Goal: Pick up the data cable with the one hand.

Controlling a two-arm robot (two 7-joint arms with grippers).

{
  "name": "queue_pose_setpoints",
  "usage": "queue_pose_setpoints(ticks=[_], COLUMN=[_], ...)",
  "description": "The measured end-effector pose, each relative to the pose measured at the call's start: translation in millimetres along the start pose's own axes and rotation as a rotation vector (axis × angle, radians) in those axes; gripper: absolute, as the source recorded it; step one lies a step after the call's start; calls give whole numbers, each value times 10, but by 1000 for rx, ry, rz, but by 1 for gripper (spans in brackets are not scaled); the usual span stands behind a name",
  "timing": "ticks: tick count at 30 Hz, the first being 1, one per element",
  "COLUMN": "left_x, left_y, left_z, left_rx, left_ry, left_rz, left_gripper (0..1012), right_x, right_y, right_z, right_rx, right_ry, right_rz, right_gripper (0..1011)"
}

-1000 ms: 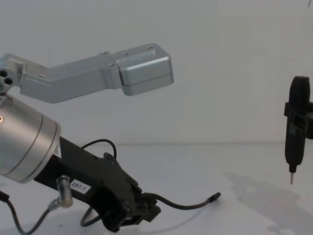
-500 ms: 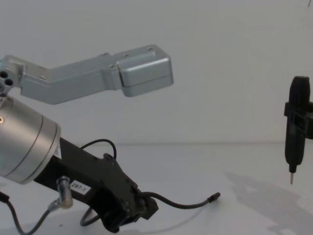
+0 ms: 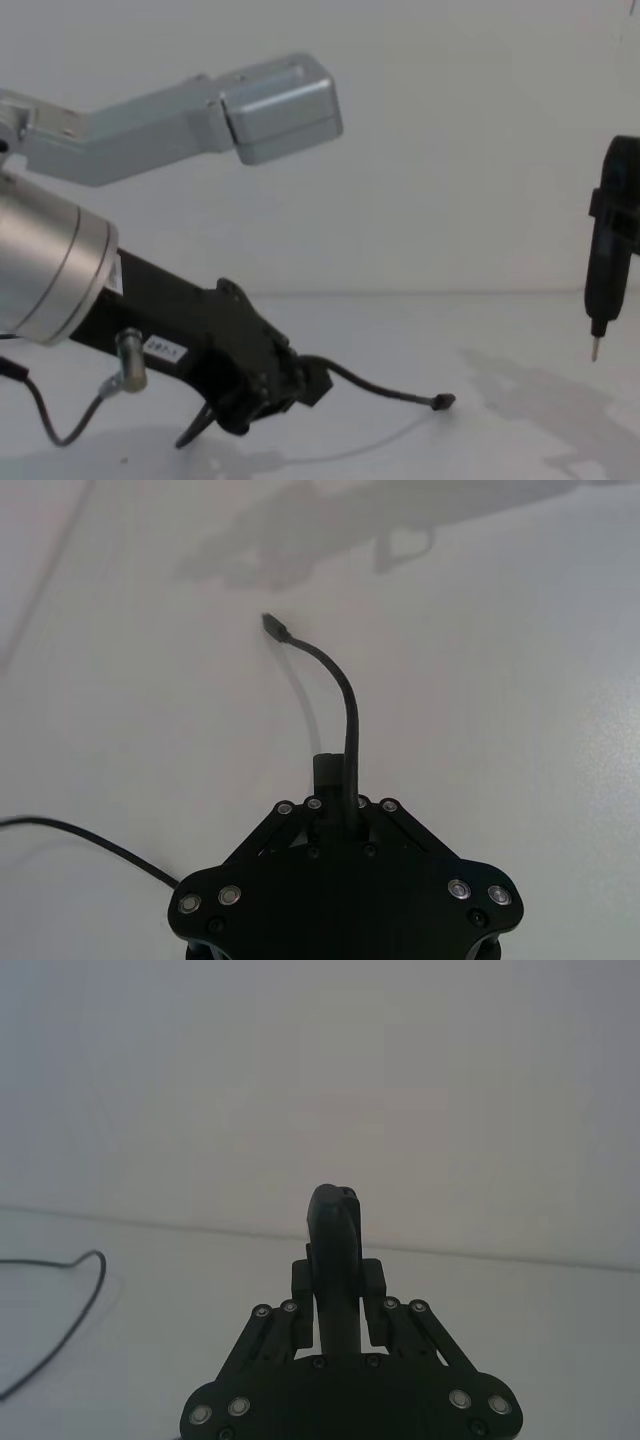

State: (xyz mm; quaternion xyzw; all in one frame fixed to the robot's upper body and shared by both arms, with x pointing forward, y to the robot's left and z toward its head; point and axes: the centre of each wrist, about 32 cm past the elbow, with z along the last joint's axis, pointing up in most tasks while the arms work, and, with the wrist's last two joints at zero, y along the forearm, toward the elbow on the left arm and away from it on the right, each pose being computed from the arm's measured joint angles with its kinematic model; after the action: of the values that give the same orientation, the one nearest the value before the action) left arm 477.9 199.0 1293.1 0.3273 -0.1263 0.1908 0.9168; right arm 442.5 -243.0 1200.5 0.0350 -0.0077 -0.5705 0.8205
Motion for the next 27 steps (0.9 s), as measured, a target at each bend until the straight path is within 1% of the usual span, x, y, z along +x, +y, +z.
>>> queue_pose_setpoints(ticks=[3,4,6,7,8,9,10,11,12,13,14,15,17,18,19,20,21,23,24,27], left_x=[22,39,54,61,76,86,98,104,109,116,116,125,127,128,127,127,127,126,125,120], left_y=[19,36,53,62,81,96,120,139,153,186,186,225,258,291,307,323,360,391,404,464], left_z=[-5,-8,-8,-10,-13,-16,-17,-19,-22,-27,-27,-37,-44,-54,-59,-63,-72,-82,-86,-103], left_rx=[-23,-41,-62,-70,-86,-94,-117,-125,-134,-154,-154,-169,-183,-194,-202,-207,-219,-227,-231,-248], left_ry=[-21,-38,-57,-65,-82,-91,-113,-122,-131,-151,-151,-167,-181,-194,-202,-208,-222,-233,-239,-267], left_rz=[-1,-3,-6,-7,-9,-8,-11,-11,-11,-11,-11,-7,-4,-1,1,4,12,19,23,38], left_gripper=[0,0,0,0,0,0,0,0,0,0,0,0,0,0,0,0,0,0,0,0], right_x=[16,26,43,43,55,62,68,81,86,90,103,109,126,132,140,144,148,157,166,177], right_y=[-7,-12,-21,-21,-28,-31,-34,-42,-45,-49,-56,-60,-70,-75,-82,-86,-89,-96,-102,-110], right_z=[41,69,120,120,148,164,179,214,229,243,273,286,325,340,361,372,382,401,420,446], right_rx=[1,-1,0,0,-4,-5,-5,-8,-7,-11,-15,-20,-27,-28,-35,-41,-44,-50,-56,-62], right_ry=[25,45,74,74,96,106,115,139,145,159,179,192,221,230,250,262,270,288,307,333], right_rz=[2,4,6,6,6,6,6,6,6,7,7,8,9,10,12,15,16,18,22,28], right_gripper=[284,284,284,284,284,284,284,284,284,284,284,284,284,284,284,284,284,284,284,284])
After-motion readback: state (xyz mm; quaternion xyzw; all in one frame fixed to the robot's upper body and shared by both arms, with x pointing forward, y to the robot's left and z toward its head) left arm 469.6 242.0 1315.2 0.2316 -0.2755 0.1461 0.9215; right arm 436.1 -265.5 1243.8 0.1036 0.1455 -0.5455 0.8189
